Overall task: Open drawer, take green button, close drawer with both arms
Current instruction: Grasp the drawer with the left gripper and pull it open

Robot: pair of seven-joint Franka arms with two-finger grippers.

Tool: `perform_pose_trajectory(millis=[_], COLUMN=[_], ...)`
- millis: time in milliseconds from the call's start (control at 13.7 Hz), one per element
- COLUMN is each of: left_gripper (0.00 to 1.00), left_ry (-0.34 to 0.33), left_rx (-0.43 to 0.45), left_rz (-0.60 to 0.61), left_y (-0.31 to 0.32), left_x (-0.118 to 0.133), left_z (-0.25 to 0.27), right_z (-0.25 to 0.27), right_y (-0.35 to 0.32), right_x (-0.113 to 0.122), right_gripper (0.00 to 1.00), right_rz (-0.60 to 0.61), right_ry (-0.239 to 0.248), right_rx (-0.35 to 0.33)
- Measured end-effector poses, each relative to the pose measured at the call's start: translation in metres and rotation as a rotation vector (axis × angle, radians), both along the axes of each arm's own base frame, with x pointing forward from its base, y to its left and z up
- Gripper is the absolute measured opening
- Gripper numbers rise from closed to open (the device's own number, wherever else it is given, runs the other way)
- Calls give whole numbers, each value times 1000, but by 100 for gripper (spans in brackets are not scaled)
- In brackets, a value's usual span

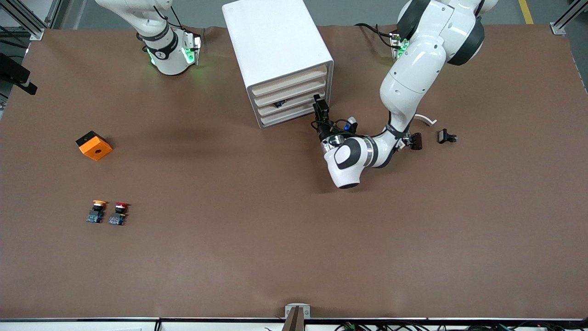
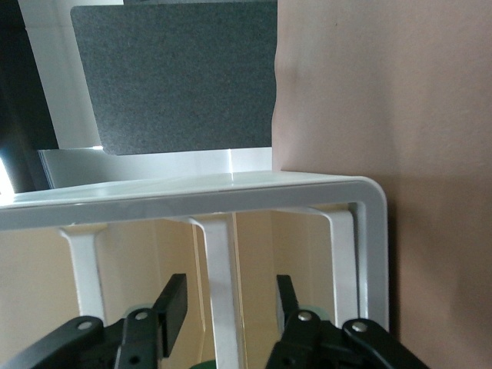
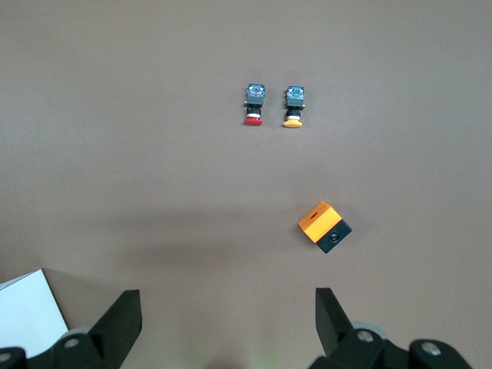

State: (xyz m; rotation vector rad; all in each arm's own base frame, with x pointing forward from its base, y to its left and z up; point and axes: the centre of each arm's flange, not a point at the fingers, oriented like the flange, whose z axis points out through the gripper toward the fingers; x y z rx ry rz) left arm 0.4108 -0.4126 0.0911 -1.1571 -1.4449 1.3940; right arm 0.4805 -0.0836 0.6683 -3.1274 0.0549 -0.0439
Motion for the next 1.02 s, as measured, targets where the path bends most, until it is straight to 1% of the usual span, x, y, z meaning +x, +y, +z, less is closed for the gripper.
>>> perform_pose_trajectory(millis=[291,364,437,510,583,656,728,874,1020], left_gripper=[54,51,51,44,33,21,21,13,12], left_ry=[22,25,25,22,19,23,23,19,12], left_rx=[-8,-10,-18,-30,-40,-48,-52,-63,-71], left_rz=[-6,-12,-17,-19,-20,-20,-19,-5,18], left_y=[-8,-11,-13,-14,-14,-14,-14,-11,-2], left_x=[-10,-14,-16,-17,-17,-17,-16,-11,0], left_z=[-6,-6,-7,-7,-7,-5,-5,-4,-3], right_z=[-1,-2,-5,-10,-17,-24,-31,-43,-57], right_y=[0,0,0,-1,-2,-2,-3,-5,-6], right_x=[1,2,3,7,11,17,23,34,44], right_gripper=[100,100,100,100,100,100,100,100,100], right_rz=[0,0,-1,-1,-2,-2,-2,-3,-4], right_ry=[0,2,9,21,33,45,55,69,86], right_rx=[0,0,1,2,3,4,4,3,3])
